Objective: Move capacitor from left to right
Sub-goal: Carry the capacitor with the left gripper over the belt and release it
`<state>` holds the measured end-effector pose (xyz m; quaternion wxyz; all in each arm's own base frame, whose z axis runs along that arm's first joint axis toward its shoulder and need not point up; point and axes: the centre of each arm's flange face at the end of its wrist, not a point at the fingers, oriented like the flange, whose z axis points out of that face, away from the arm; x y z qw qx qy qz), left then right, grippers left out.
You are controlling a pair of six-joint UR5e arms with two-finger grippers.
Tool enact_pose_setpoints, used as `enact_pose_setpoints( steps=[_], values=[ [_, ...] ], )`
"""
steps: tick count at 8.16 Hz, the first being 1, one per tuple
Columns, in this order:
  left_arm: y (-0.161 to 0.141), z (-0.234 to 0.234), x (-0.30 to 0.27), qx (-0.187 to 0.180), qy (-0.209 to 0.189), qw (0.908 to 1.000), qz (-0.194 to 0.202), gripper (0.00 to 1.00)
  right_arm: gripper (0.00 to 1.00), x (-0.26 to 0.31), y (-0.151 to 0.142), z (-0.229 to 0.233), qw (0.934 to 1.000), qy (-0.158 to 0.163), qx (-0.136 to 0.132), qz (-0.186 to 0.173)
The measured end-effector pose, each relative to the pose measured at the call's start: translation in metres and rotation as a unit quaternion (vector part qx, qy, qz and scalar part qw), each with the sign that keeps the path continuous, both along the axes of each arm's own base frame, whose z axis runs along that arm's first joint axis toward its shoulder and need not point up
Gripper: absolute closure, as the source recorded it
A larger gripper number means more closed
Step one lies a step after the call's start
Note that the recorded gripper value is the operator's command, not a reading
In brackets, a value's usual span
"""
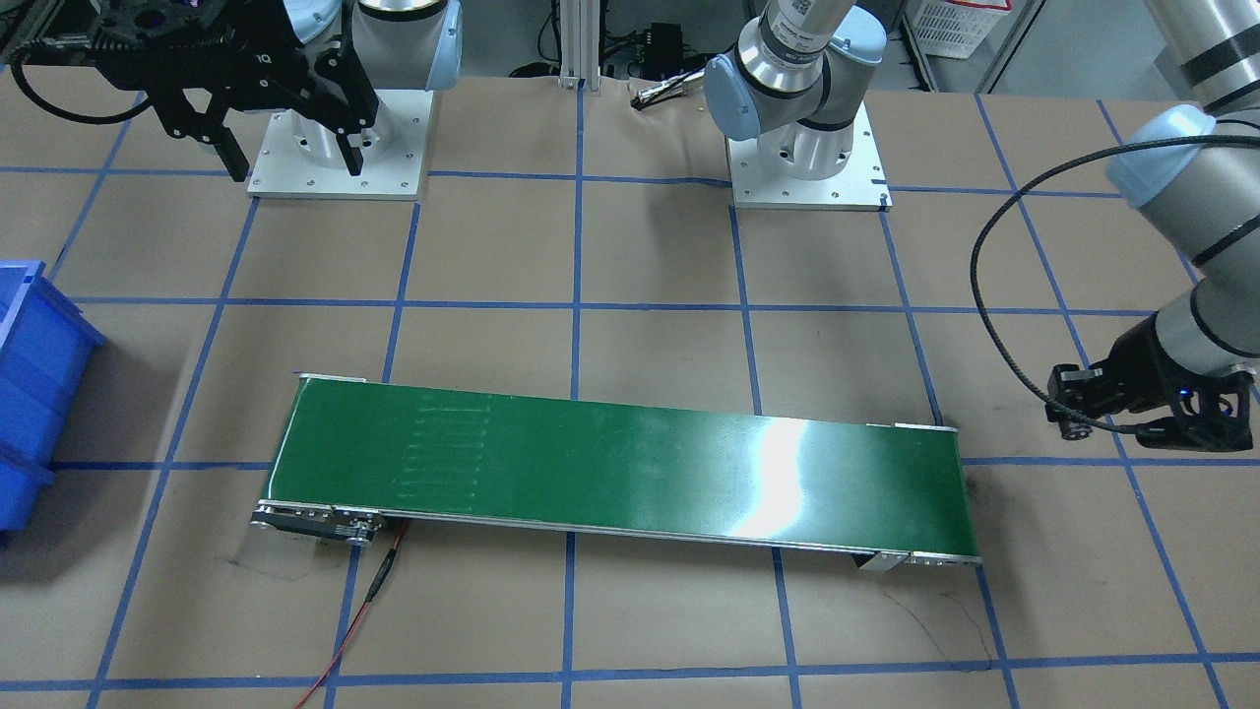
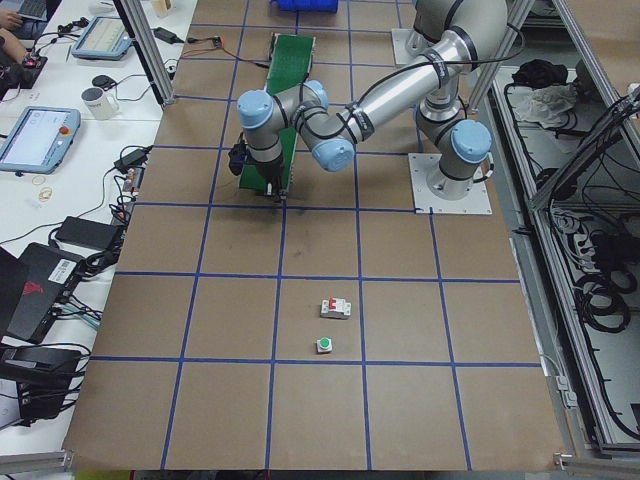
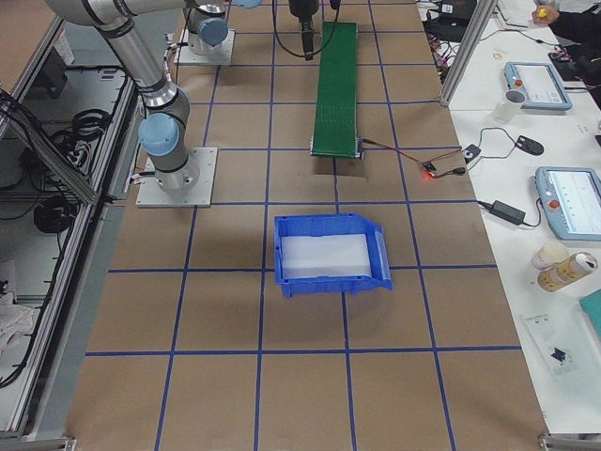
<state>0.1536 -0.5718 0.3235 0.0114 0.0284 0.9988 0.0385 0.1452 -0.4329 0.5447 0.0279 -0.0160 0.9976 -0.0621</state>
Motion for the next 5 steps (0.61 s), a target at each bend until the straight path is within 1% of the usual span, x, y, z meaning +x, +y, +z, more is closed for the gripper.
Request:
enact_pose_setpoints(
  steps=[3, 5],
  values=[
    [-0.02, -0.006, -0.114, 0.007, -0.001, 0.9999, 0.01, 1.0, 0.0, 0.0, 0.0, 0.0, 1.0, 0.0, 0.0, 0.0],
    [-0.027, -0.031, -0.153, 0.025, 0.002, 0.9997, 0.0, 1.0, 0.0, 0.0, 0.0, 0.0, 1.0, 0.0, 0.0, 0.0]
  ],
)
